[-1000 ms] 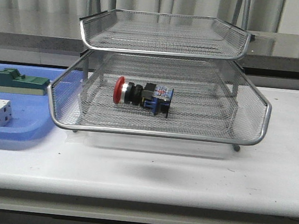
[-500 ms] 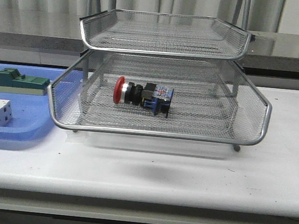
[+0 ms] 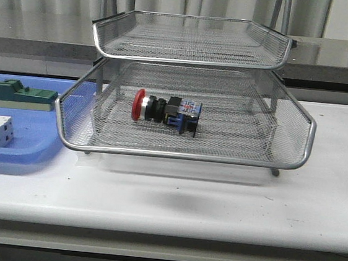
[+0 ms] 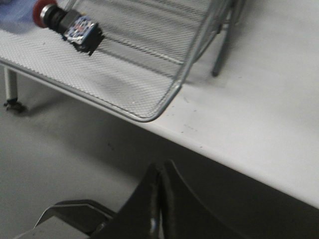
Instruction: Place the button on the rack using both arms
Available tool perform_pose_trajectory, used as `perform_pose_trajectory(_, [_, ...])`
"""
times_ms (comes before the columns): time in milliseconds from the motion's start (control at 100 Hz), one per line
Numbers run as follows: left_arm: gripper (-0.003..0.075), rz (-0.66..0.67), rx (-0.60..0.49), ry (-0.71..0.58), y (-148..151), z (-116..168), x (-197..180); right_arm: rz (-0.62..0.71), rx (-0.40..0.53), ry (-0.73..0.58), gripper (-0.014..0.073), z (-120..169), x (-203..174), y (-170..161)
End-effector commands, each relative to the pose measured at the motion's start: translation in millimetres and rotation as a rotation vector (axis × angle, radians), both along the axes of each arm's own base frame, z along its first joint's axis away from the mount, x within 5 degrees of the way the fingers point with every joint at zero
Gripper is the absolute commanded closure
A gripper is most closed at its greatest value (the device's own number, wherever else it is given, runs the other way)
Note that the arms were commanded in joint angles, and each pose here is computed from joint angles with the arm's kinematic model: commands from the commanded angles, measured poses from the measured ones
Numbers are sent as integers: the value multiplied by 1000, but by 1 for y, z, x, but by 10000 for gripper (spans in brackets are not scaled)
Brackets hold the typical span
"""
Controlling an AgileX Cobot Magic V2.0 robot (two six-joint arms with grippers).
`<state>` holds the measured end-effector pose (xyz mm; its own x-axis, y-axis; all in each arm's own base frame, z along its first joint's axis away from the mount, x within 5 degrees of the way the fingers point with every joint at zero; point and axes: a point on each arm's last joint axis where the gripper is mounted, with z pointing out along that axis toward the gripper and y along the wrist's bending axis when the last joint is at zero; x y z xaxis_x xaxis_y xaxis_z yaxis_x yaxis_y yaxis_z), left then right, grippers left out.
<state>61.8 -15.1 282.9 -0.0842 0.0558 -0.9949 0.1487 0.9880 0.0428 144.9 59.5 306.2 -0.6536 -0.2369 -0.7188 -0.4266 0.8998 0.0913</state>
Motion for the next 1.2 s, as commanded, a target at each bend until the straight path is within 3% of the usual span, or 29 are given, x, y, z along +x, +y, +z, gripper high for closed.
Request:
perform_pose_trajectory(0, [740, 37, -40, -69, 3, 13, 1, 75, 34, -56, 664, 6, 20, 12])
perform_pose_trajectory(150, [740, 37, -40, -69, 3, 13, 1, 208, 33, 7, 664, -8, 41, 29])
perform_pose_trajectory(370, [740, 37, -40, -69, 3, 13, 1, 465, -54, 14, 664, -19, 55, 64])
perform_pose_trajectory(620, [740, 37, -40, -69, 3, 13, 1, 641, -121, 53, 664, -44, 68, 107])
perform_pose_trajectory(970, [740, 37, -40, -69, 3, 13, 1, 749, -278, 38, 664, -82, 87, 142])
perform_pose_trajectory(1190, [740, 37, -40, -69, 3, 13, 1, 745, -320, -23, 664, -83, 101, 148])
